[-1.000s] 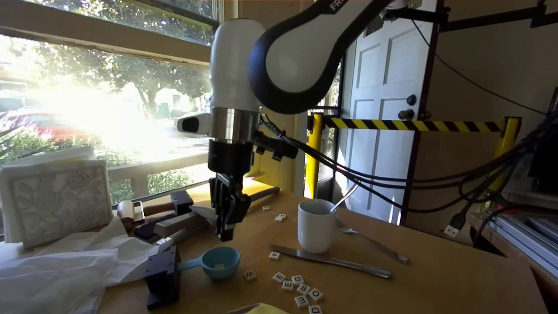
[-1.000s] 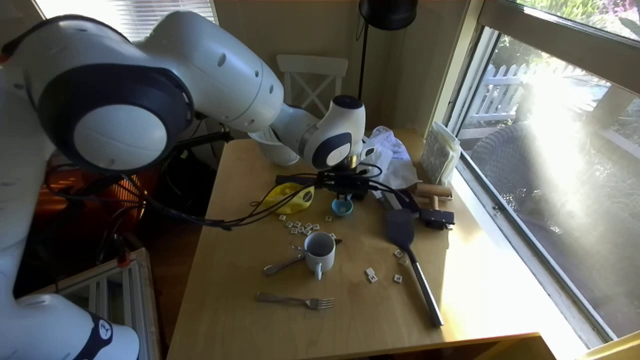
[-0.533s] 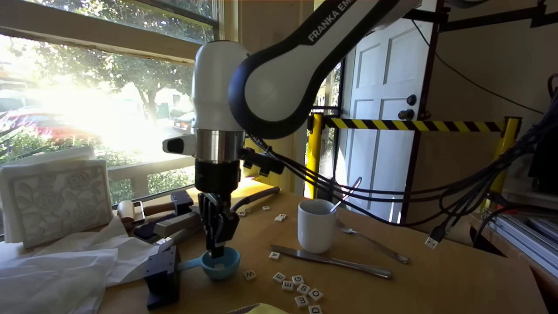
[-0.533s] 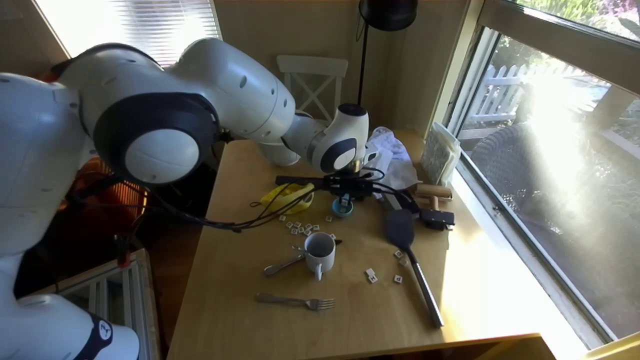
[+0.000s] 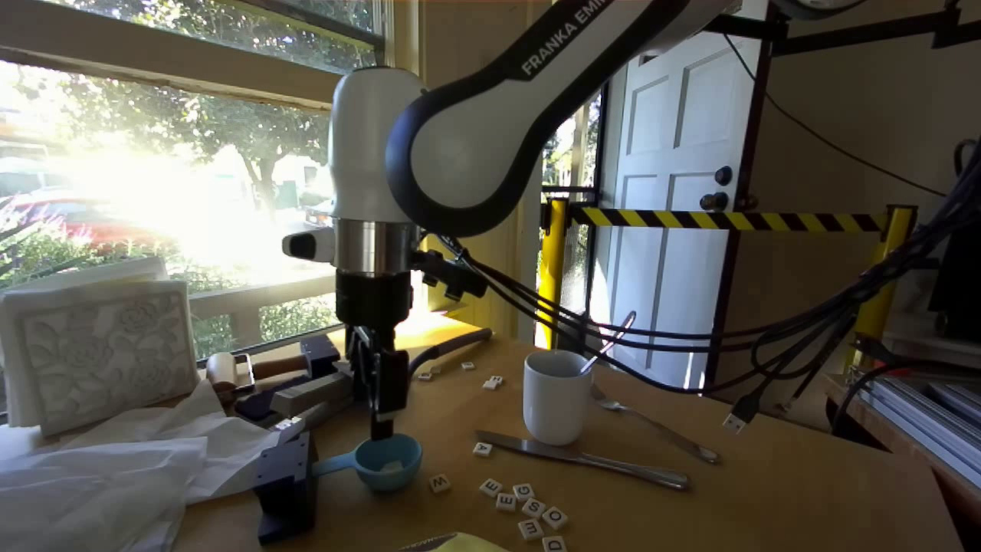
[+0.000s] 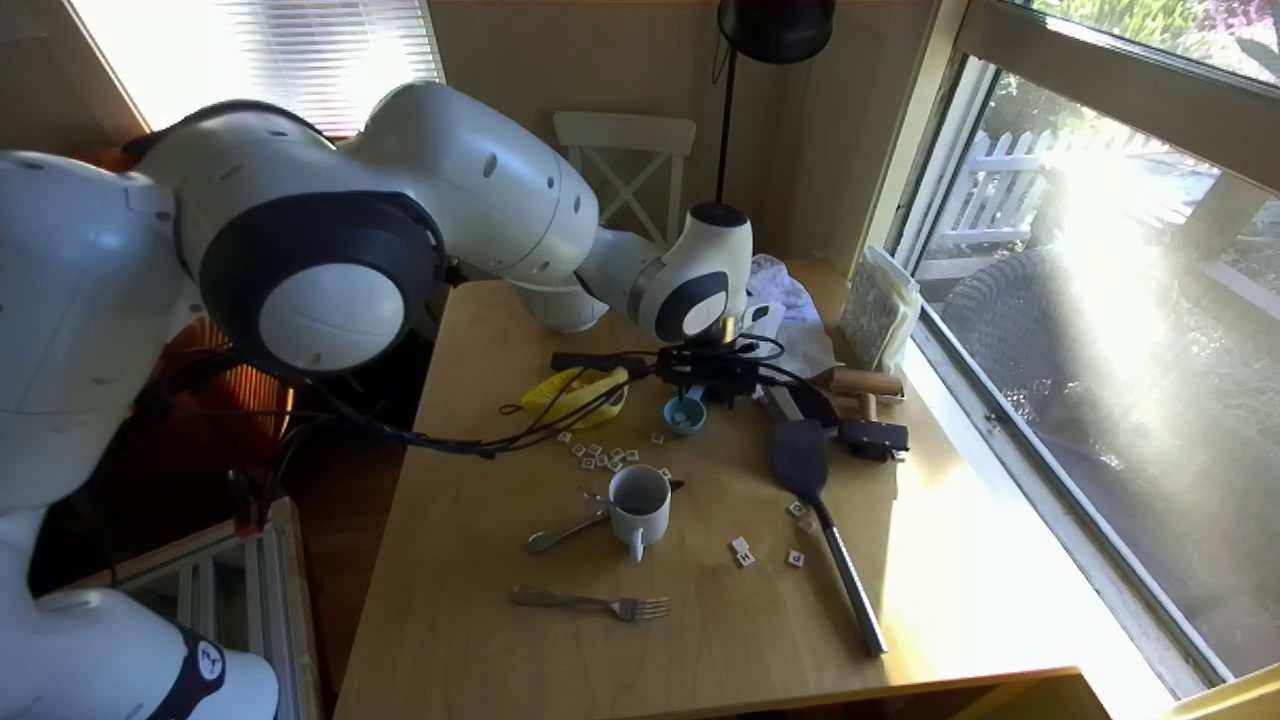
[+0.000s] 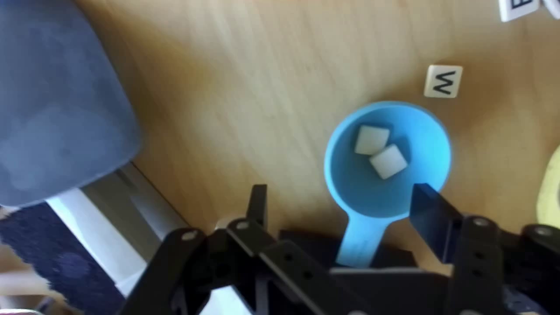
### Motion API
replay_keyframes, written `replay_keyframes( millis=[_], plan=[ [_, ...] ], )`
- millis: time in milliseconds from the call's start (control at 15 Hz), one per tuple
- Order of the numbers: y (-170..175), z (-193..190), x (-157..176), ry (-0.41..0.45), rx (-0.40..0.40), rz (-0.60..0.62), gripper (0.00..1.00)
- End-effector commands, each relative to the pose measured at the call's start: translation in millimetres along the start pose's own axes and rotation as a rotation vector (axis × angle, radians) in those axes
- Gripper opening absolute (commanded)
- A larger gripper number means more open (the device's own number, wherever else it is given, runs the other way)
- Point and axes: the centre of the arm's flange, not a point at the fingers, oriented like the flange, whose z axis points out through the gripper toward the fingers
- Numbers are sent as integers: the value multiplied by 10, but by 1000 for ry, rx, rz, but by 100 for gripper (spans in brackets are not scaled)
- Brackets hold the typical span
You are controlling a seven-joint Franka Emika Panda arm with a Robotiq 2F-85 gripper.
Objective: Put the blocks inside the blue cup
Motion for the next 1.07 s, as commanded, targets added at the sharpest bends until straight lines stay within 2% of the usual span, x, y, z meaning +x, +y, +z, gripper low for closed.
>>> replay_keyframes(
  millis=[0, 200, 467, 533, 600, 867, 1000],
  plan=[
    [516, -186, -263, -31, -44, 196, 100],
    [996, -149, -632, -61, -56, 361, 100],
    [1397, 91, -976, -138, -73, 570, 100],
    [1445, 142, -1049, -160, -66, 612, 91],
    [1476, 176, -1102, -179, -58, 642, 72],
    [1514, 294, -1230, -223, -39, 719, 44],
    [1551, 323, -1249, -205, -48, 734, 30]
  ],
)
